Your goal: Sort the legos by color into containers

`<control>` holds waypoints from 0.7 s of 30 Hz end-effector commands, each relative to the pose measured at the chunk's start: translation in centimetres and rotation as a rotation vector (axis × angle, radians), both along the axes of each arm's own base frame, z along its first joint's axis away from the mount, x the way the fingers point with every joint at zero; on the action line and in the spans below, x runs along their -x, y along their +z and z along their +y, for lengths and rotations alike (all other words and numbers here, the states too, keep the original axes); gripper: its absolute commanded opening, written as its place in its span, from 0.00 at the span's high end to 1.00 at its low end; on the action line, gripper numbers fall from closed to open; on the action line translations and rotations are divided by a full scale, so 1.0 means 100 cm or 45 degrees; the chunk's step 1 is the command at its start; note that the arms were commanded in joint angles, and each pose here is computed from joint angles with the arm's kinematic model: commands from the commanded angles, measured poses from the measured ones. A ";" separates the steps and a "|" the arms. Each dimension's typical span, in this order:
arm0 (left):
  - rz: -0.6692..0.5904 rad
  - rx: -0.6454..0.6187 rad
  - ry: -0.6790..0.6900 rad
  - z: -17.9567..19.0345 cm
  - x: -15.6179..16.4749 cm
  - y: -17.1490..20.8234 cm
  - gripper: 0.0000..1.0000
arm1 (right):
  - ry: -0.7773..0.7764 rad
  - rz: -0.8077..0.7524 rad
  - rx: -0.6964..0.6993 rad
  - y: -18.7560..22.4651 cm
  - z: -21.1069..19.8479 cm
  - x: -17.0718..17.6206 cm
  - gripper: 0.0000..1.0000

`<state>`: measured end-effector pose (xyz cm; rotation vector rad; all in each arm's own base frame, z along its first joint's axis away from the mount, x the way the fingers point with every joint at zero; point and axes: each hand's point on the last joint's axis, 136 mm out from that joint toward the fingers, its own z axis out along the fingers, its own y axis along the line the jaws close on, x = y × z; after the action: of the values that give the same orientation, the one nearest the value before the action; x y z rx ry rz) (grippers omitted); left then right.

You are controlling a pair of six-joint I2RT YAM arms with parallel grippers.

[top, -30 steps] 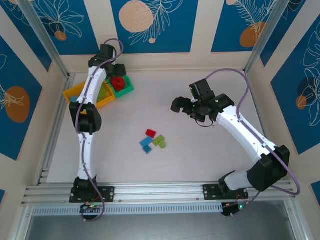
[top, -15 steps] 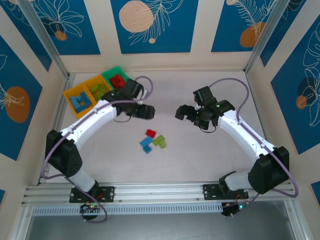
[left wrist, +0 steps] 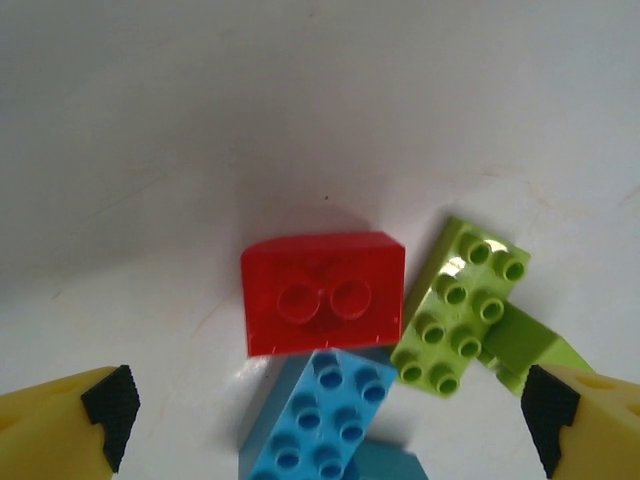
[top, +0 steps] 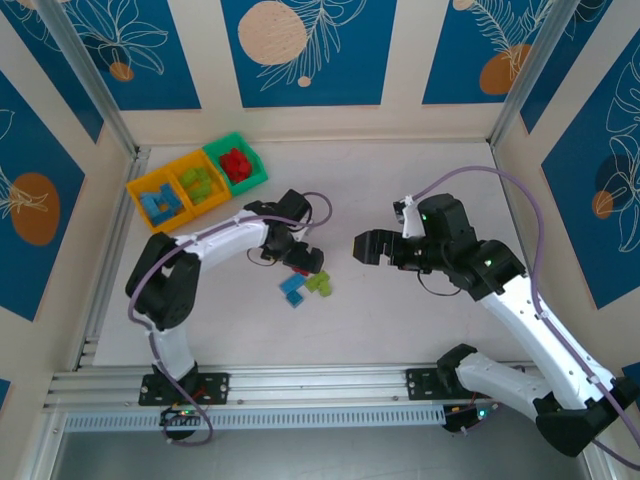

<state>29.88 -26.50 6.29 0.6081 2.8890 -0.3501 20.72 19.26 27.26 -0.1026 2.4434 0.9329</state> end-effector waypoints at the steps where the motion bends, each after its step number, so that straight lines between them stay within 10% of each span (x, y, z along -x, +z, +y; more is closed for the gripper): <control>1: -0.038 -0.035 -0.031 -0.010 -0.013 -0.013 0.04 | 0.005 0.034 0.099 -0.008 -0.004 0.004 0.00; 14: 0.076 -0.059 -0.036 -0.012 -0.006 -0.046 0.49 | -0.046 0.051 0.115 -0.011 -0.003 -0.005 0.00; 21: -0.039 0.023 0.044 -0.001 -0.030 -0.006 0.55 | -0.069 0.022 0.106 0.001 0.002 -0.014 0.00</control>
<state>31.60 -26.84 2.68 0.6091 2.9258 -0.2948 21.67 19.25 25.64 -0.0679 2.5309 0.8097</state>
